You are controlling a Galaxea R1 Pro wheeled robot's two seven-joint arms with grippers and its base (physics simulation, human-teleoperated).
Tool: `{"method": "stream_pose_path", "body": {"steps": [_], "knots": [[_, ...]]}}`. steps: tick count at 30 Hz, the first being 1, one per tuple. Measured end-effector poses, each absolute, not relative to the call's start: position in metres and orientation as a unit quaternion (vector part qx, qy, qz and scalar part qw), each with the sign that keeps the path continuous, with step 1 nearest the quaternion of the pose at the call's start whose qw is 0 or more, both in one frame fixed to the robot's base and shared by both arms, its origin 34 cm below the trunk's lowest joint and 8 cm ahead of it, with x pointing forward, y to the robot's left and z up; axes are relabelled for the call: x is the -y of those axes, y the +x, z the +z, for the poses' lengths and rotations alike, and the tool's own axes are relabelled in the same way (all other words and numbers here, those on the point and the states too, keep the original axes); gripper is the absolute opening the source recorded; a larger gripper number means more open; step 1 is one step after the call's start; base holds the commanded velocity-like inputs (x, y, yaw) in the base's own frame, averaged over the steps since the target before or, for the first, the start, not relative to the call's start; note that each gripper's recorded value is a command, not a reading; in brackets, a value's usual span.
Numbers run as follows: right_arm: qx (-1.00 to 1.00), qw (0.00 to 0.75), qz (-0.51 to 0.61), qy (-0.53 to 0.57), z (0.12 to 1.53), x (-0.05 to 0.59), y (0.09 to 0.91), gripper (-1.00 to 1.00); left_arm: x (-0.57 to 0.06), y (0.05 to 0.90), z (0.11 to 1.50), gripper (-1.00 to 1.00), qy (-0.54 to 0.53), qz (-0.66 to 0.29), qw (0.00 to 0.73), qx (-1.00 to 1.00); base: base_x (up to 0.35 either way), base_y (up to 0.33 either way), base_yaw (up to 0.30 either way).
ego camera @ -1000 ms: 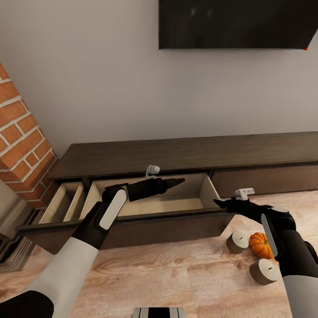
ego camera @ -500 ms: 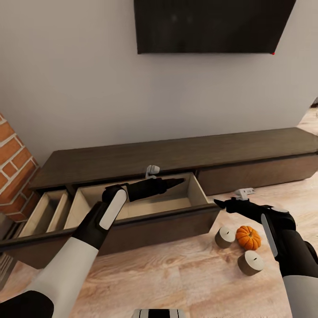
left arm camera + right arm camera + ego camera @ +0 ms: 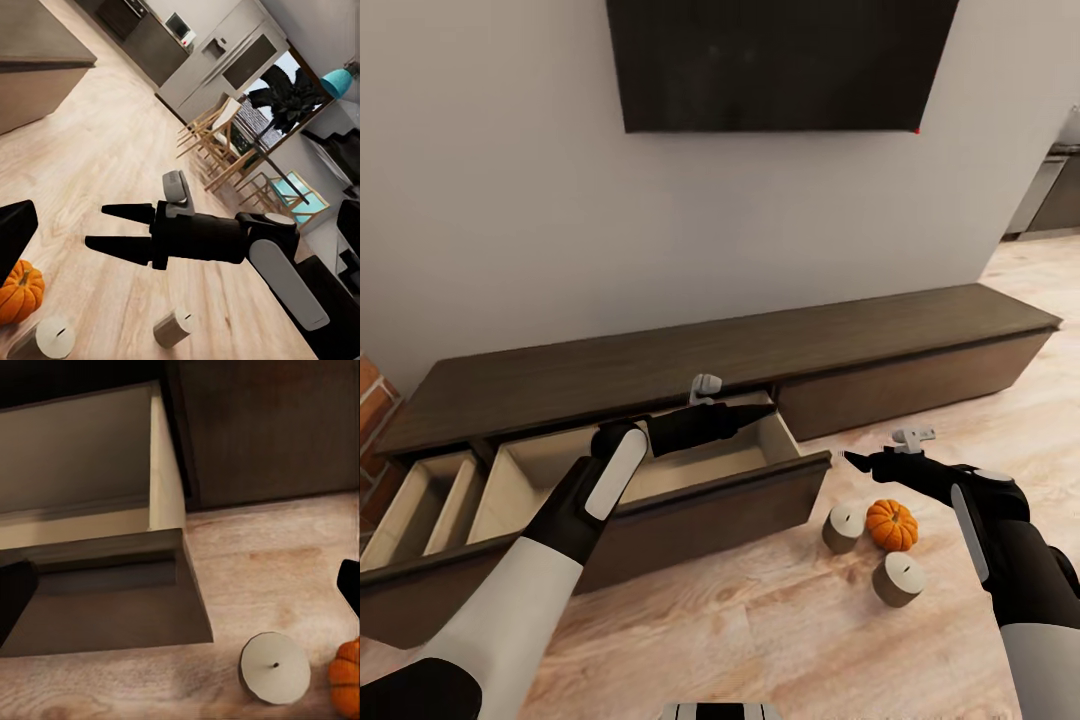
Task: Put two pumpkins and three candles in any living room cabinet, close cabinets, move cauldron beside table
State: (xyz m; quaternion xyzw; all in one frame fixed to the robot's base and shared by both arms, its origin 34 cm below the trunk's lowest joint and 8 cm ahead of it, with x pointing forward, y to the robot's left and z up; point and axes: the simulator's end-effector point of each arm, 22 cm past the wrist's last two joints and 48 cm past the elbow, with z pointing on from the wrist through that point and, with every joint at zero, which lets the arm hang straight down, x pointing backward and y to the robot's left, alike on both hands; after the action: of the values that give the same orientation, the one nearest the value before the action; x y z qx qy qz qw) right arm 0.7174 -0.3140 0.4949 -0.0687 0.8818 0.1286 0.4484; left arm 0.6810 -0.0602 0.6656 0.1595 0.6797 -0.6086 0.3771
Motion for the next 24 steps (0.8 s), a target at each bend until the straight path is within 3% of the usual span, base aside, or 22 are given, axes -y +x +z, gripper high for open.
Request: {"method": "stream_pose_path", "body": {"steps": [24], "knots": [[-0.876, 0.460, 0.127, -0.070, 0.511, 0.314, 0.718, 1.00, 0.060, 0.678, 0.679, 1.00, 0.166, -0.603, 0.384, -0.680, 0.000, 0.000, -0.207]]}}
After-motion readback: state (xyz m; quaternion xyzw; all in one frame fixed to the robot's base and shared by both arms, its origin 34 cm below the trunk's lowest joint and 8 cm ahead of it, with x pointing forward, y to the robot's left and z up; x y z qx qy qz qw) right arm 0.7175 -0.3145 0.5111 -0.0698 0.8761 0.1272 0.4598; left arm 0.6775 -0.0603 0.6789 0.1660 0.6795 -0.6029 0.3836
